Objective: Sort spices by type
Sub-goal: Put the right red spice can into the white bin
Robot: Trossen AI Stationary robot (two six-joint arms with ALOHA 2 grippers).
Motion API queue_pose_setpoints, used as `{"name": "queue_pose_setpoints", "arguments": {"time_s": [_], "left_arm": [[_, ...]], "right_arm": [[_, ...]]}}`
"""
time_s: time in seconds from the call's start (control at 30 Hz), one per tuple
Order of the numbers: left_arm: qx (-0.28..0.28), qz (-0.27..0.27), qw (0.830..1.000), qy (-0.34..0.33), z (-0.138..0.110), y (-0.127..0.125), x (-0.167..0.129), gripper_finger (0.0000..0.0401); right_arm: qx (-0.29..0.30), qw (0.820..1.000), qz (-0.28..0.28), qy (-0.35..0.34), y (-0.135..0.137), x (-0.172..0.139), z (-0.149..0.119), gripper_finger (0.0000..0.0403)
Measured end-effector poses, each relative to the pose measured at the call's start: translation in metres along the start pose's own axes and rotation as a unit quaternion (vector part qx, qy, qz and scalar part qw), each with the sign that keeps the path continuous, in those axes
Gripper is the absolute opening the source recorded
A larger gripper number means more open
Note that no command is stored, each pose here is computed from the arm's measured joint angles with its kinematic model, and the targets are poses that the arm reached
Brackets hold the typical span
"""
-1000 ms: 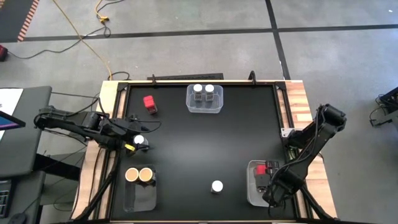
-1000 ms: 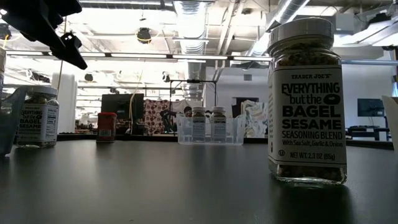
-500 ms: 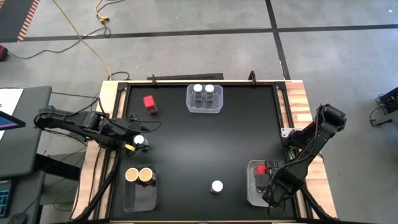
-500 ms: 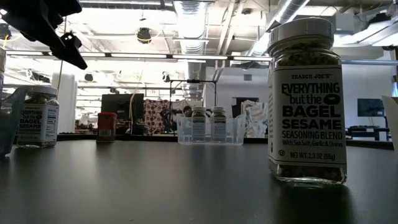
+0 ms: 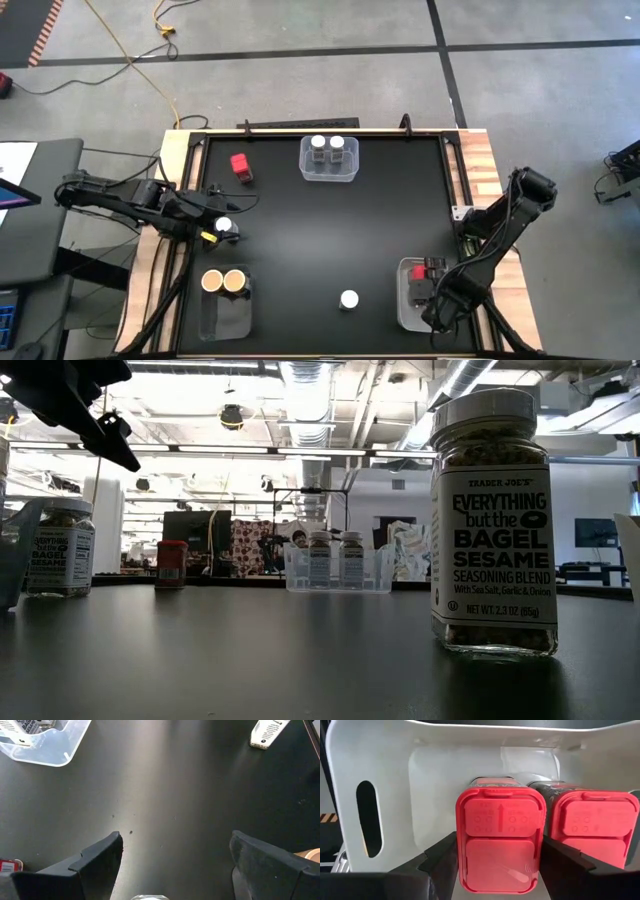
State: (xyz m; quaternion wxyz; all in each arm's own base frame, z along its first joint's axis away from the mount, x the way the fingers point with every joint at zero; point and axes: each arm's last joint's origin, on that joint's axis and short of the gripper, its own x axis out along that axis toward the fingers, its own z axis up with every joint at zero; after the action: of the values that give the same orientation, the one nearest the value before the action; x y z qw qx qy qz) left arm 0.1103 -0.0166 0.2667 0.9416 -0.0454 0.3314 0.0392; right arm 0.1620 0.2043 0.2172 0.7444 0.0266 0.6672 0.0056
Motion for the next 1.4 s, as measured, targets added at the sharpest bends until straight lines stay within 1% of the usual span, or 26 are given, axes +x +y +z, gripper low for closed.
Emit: {"name": "queue_pose_setpoints", "arguments": {"time_s": [0.3,0.53,1.4], "left_arm": [[0.000,0.000,1.000,0.000,0.0000,0.0000,0.0000,0.0353],[0.000,0.000,1.000,0.000,0.0000,0.0000,-0.0001,0.0353],[0.000,0.000,1.000,0.000,0.0000,0.0000,-0.0001,0.0353]], "right_arm": [[0.000,1.000,-0.001,0.001,-0.0002,0.0000,-0.0002,0.0270],[0.017,1.000,0.003,0.011,-0.0002,0.0000,-0.0009,0.0271],[0.019,1.000,0.002,0.006,0.0000,0.0000,-0.0005,0.0271]]}}
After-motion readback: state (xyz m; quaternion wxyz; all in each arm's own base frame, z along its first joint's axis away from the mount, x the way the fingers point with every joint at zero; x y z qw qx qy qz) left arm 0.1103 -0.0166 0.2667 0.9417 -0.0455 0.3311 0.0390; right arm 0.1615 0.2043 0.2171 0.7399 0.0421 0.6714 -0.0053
